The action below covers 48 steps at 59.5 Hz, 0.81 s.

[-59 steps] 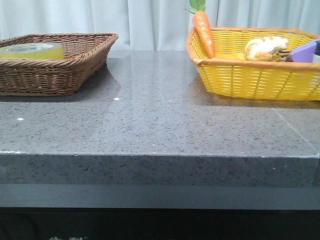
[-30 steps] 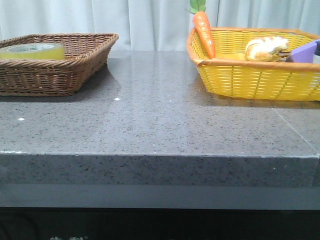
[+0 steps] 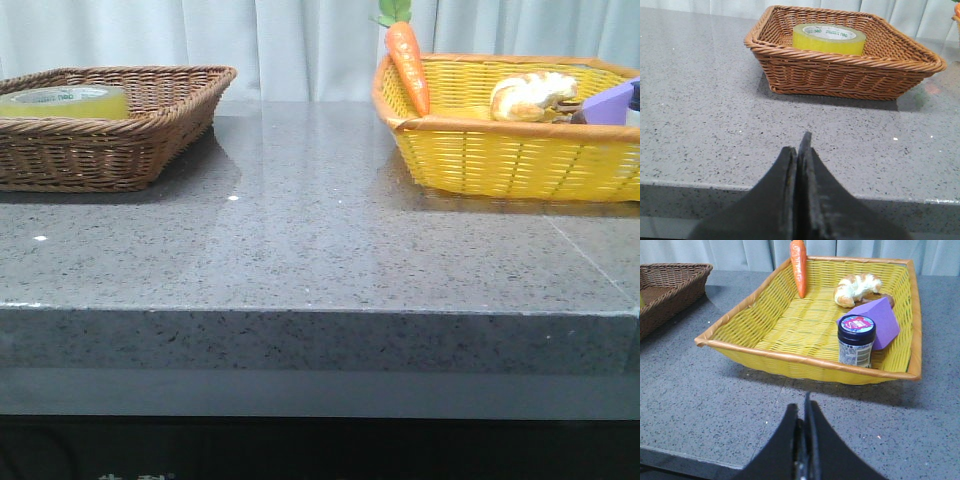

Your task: Transfer tape with both arms

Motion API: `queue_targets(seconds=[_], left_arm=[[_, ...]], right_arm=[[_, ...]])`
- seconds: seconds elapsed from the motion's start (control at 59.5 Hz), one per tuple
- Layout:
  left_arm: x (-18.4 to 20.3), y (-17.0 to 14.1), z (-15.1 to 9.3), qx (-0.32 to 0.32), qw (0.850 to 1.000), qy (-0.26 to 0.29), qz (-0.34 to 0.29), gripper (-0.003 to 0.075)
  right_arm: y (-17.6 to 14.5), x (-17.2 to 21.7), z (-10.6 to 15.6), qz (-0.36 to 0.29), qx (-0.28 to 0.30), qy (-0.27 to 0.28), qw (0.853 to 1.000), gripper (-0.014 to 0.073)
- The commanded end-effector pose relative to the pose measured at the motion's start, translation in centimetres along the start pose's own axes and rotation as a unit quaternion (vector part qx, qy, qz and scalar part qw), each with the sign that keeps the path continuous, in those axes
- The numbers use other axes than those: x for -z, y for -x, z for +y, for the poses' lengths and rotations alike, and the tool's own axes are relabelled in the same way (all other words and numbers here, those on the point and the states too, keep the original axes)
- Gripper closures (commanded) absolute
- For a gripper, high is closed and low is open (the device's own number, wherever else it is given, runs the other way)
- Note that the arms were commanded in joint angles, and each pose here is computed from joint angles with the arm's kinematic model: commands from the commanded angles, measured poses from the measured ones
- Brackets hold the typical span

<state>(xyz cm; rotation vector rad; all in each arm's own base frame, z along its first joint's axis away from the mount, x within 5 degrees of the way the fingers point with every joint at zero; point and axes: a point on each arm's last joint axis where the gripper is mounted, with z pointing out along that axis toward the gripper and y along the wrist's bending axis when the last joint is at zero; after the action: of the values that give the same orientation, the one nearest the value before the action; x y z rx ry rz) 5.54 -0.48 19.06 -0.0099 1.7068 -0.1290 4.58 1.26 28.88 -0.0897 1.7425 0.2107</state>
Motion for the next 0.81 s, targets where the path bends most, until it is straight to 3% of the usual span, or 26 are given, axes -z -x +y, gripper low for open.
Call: queue_targets(seconds=[0.0,0.37,0.488,0.79], left_arm=[[-0.1,-0.4,0.0,0.008,0.999,-0.003,-0.035,0.0740],[-0.1,-0.4,0.0,0.008,0.999,-0.003,-0.035,0.0740],[-0.1,-0.4,0.0,0.008,0.999,-0.003,-0.035,0.0740],[-0.1,-0.4,0.0,0.008,0.999,-0.003,-0.035,0.0740]], right_arm=[[1.4,0.2,0.0,-0.047,0.000,-0.005,0.999,0.0685],[1.4,0.2,0.0,-0.048,0.003,-0.007,0.999,0.0685],[0.9,-0.4,-0.3,-0.081,0.010,-0.016,0.997,0.0685],[-6.2,-1.8,-1.8,-0.090,0.012,-0.078,0.993,0.0685]])
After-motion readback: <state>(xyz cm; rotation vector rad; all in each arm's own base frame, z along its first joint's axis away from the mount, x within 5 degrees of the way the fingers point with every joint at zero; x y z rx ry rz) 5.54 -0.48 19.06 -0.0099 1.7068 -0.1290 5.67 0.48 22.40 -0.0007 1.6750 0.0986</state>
